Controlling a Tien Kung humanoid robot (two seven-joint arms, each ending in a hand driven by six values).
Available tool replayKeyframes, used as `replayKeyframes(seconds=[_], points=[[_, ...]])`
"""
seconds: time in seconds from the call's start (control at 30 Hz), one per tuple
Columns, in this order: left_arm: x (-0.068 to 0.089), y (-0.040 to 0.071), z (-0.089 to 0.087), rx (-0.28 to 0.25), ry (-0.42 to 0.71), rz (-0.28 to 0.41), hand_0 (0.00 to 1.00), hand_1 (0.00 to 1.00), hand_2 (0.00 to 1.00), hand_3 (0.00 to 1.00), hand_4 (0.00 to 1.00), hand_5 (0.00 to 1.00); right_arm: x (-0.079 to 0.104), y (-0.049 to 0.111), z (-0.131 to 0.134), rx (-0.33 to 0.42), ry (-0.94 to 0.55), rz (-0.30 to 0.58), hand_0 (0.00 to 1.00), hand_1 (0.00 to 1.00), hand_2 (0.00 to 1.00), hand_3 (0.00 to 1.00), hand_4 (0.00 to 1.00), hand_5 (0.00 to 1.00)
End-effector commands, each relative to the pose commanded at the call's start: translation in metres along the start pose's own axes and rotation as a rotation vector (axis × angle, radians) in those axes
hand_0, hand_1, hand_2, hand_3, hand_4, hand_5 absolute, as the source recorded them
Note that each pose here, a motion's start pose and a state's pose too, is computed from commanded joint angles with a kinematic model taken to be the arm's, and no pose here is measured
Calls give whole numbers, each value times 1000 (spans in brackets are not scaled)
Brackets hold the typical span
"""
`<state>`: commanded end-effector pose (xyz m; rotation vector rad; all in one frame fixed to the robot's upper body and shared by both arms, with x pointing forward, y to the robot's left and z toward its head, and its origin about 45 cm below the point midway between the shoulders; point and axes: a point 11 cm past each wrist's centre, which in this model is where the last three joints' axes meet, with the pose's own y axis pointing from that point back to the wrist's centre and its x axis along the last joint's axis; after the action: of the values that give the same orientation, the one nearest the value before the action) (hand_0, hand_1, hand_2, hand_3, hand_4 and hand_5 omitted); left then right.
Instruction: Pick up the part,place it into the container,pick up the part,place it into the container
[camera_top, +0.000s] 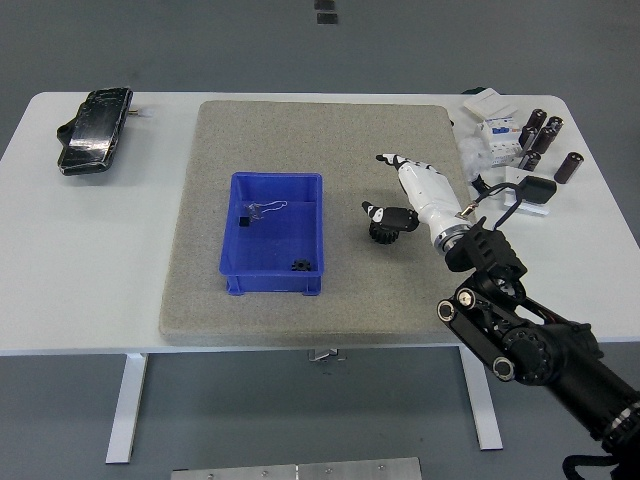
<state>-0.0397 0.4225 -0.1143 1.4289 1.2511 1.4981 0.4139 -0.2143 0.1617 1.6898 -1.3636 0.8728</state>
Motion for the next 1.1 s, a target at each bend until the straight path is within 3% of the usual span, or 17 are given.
replayKeyframes(seconds=[0.43, 0.77, 0.8, 0.97, 1.0, 1.1], points=[[0, 0, 2, -3, -6, -2, 639, 614, 576, 557, 685, 120, -33, 6, 14, -48, 34, -138, 801, 778, 855, 858, 749, 301], [0, 0, 3, -7, -3, -2, 638, 614, 577, 555, 678, 123, -39, 6, 19, -66, 86, -167, 800, 775, 850, 853, 754, 312], [0, 0, 3, -8, -3, -2, 639, 614, 577, 557, 673, 125, -39, 6, 19, -66, 87, -165, 722, 656, 709, 704, 439, 169], [-1, 0, 4, -14, 0, -3, 639, 614, 577, 557, 673, 125, -38, 6, 18, -61, 92, -150, 722, 656, 709, 704, 439, 169], [-1, 0, 4, -14, 1, -3, 639, 614, 578, 560, 667, 128, -39, 6, 18, -59, 93, -148, 660, 529, 587, 595, 337, 28], [-1, 0, 4, -16, 2, -3, 639, 614, 578, 560, 667, 128, -39, 7, 17, -51, 94, -139, 660, 529, 587, 595, 337, 28]])
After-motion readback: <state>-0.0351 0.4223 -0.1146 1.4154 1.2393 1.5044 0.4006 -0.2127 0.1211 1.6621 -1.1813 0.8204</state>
